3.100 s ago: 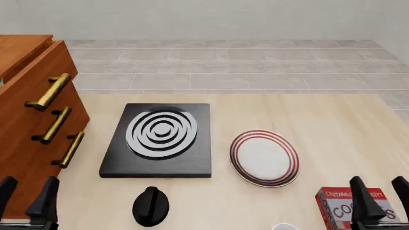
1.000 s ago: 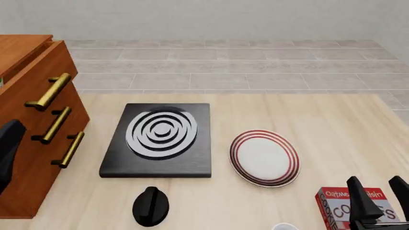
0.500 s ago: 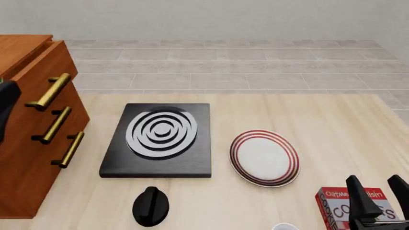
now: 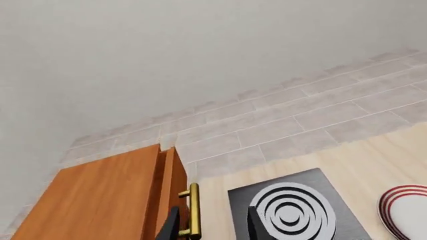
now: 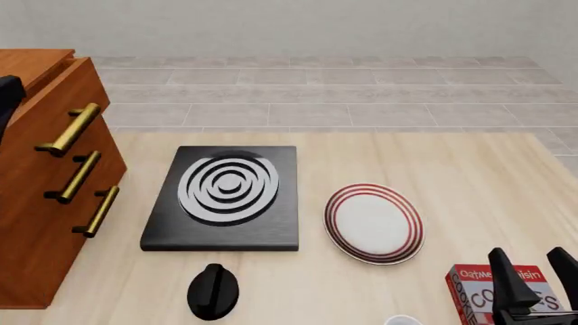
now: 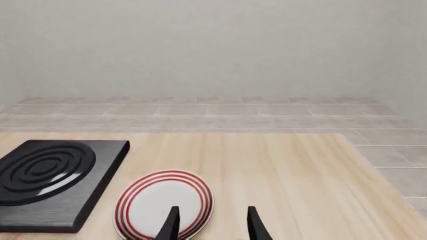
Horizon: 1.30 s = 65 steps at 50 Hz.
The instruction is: Pick the akita bowl in the top layer of the wooden cabinet and place it on the plate.
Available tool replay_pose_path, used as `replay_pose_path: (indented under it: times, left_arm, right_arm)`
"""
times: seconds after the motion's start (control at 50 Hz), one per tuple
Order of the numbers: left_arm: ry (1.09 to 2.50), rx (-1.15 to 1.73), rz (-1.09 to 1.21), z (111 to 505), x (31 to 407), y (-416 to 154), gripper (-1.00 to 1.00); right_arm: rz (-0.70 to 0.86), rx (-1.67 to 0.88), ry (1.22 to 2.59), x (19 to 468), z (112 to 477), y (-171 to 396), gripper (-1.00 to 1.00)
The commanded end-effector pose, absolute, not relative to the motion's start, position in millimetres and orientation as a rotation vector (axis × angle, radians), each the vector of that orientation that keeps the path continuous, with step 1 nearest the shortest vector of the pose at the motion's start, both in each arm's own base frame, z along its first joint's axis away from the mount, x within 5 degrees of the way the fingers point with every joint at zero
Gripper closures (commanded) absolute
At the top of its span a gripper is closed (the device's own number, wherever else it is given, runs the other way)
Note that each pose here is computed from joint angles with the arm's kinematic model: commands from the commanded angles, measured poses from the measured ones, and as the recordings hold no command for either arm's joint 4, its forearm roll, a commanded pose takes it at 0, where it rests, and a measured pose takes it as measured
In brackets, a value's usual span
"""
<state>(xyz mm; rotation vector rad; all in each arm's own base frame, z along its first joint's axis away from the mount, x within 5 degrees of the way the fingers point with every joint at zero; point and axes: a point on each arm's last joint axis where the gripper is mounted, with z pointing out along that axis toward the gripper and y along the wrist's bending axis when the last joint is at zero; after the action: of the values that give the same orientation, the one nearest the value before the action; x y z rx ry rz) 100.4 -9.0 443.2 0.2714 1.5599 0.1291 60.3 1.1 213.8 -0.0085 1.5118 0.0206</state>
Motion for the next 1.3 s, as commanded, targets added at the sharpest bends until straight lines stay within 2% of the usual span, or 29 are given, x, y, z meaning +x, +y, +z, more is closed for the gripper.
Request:
replay_pose_path:
  times: [0.02, 0.4, 0.7, 1.0, 1.3]
  left_arm:
    - [1.579, 0.303, 0.191, 459, 110, -7, -1.0]
    - [1.657, 0.328, 0.208, 476, 119, -7, -1.0]
    - [1.779, 0.292, 0.229, 477, 133, 0, -1.0]
    - [1.927, 0.234, 0.299, 464, 153, 16, -1.0]
    - [1.985, 0.166, 0.261, 461, 165, 20, -1.0]
  right_arm:
    - [0.02, -0.012, 1.517, 61, 214, 1, -1.0]
    - [0.02, -0.013, 1.514, 60, 214, 1, -1.0]
    - [0.018, -0.018, 1.514, 62, 215, 1, -1.0]
    - [0.018, -0.02, 1.514, 65, 216, 2, -1.0]
    - [0.018, -0.02, 1.516, 66, 215, 2, -1.0]
